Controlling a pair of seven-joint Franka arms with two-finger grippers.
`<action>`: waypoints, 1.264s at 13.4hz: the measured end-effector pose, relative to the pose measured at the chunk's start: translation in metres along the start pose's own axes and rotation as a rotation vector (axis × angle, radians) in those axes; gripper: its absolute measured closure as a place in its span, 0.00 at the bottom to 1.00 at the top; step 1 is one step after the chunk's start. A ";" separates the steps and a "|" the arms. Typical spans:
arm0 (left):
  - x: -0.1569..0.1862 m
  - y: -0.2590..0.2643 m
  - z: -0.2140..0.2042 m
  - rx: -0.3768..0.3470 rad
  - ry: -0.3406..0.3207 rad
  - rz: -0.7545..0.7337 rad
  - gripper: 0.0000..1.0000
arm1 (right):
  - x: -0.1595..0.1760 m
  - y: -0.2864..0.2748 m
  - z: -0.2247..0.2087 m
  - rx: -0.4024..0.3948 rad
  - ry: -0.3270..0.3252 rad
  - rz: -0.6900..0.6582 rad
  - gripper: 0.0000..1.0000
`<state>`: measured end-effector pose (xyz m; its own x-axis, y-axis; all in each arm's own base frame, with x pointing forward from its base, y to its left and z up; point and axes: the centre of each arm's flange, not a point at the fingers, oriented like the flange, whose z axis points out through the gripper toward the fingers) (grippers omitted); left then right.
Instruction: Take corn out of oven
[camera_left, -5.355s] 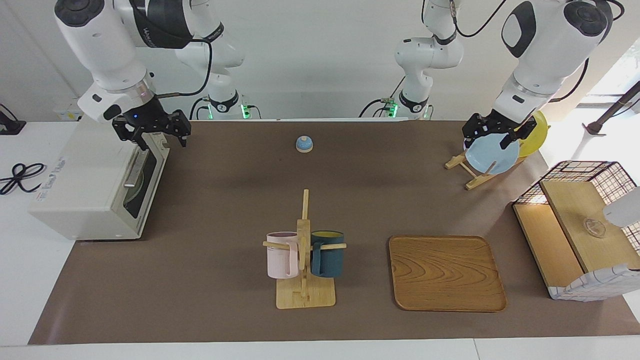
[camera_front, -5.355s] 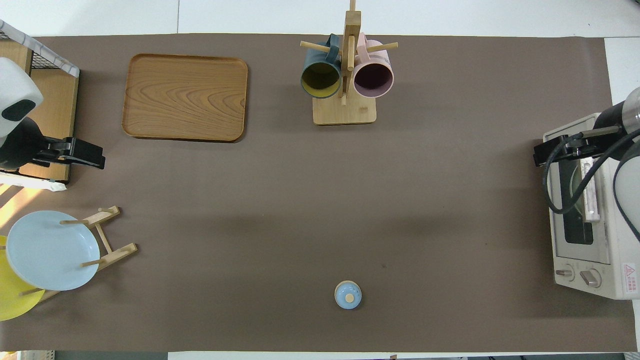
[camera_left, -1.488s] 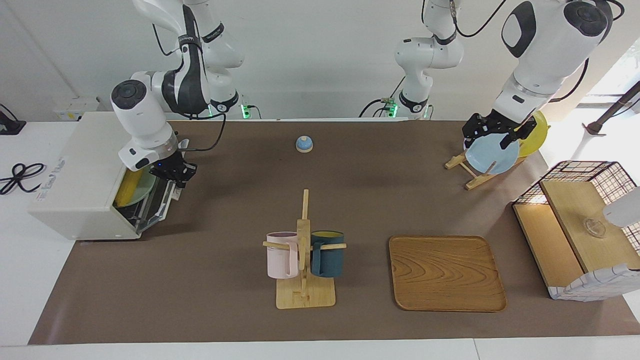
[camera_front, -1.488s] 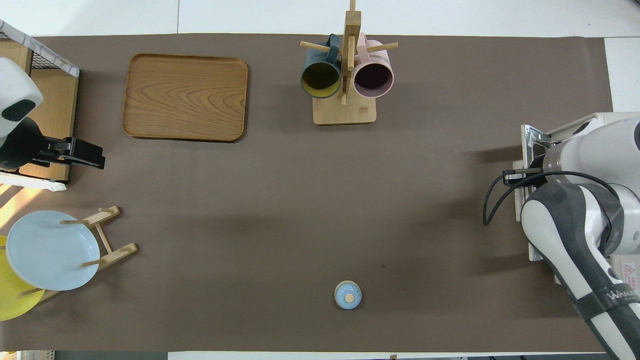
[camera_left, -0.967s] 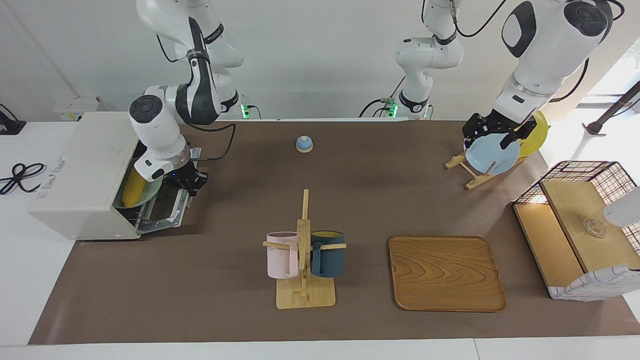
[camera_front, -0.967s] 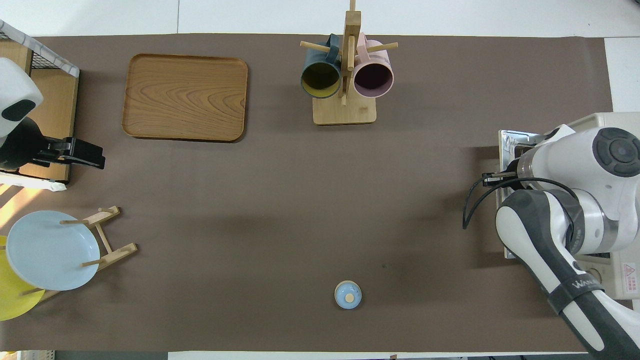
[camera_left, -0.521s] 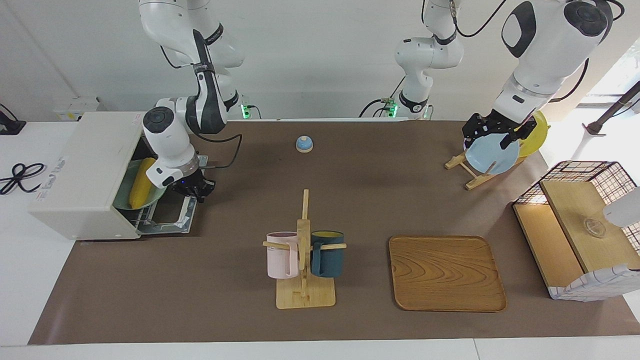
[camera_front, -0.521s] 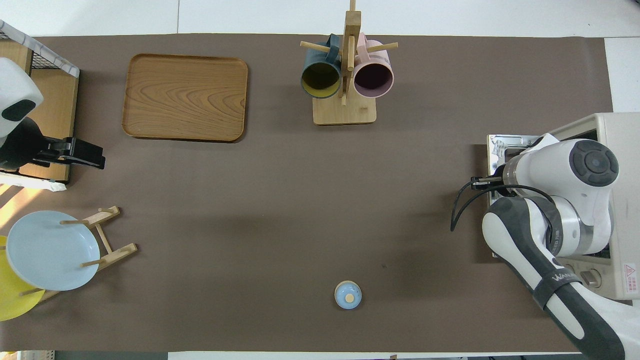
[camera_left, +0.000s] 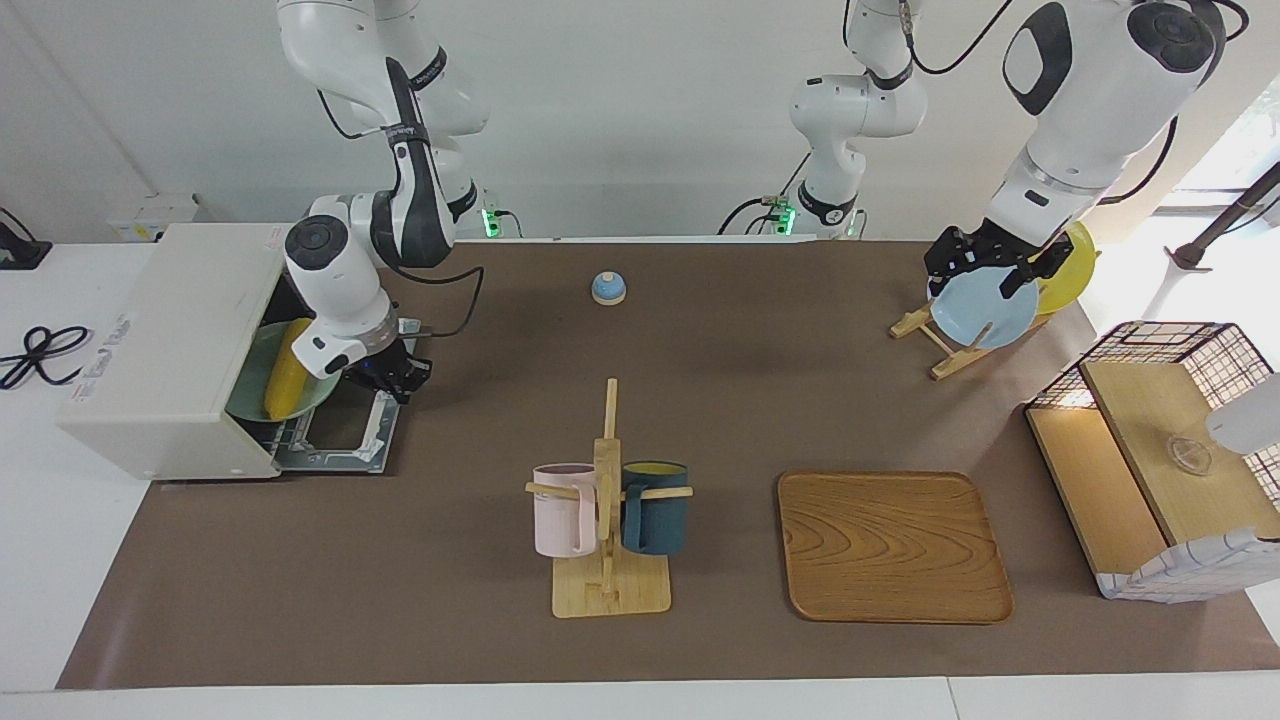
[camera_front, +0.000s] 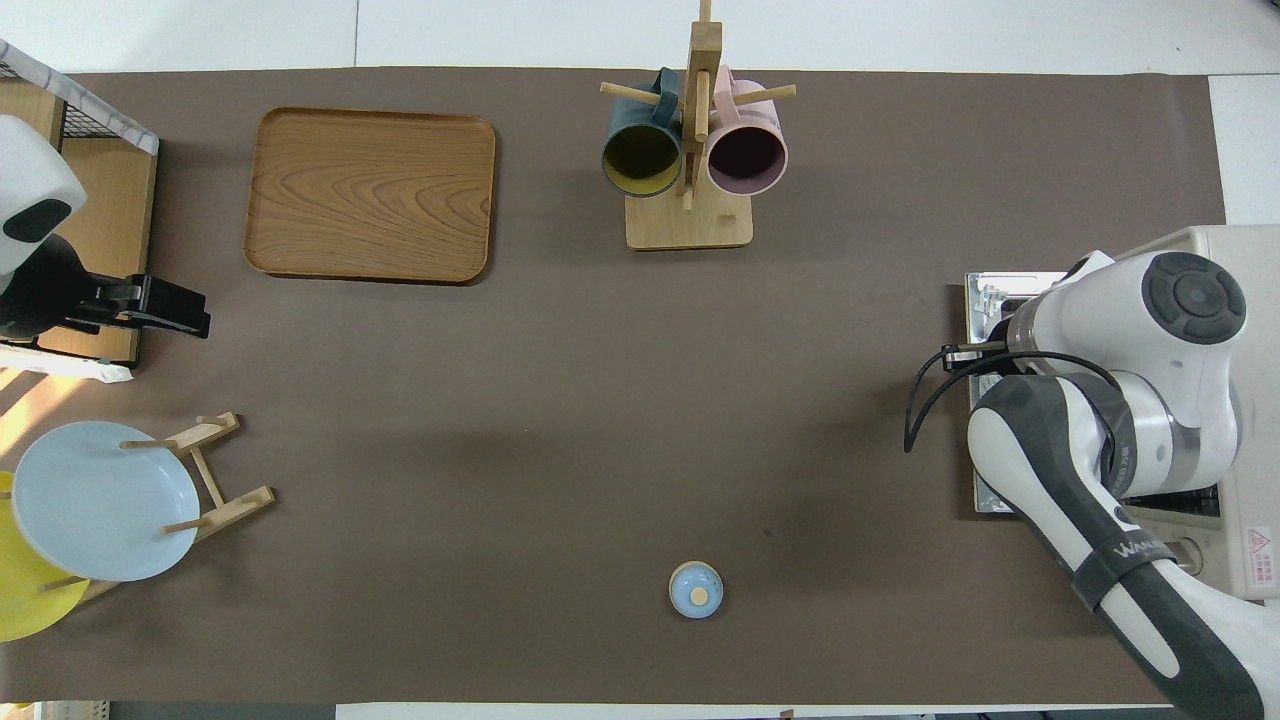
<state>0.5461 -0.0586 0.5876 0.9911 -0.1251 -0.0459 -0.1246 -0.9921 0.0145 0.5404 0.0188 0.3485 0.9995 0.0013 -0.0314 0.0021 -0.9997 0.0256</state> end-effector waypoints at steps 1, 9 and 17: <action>0.000 0.000 0.000 0.000 0.000 0.000 0.00 | 0.005 -0.002 -0.018 -0.003 -0.009 -0.003 0.69; 0.000 0.000 0.000 0.000 0.000 0.000 0.00 | -0.013 0.073 -0.056 -0.019 -0.100 0.095 0.60; 0.000 0.000 0.000 0.000 0.000 0.000 0.00 | -0.028 0.078 -0.025 -0.018 -0.071 0.077 0.68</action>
<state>0.5461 -0.0586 0.5876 0.9911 -0.1251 -0.0459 -0.1246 -0.9921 0.0145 0.5132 -0.0587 0.3760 0.9920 -0.0777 -0.0991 -0.0731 -0.9961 0.0488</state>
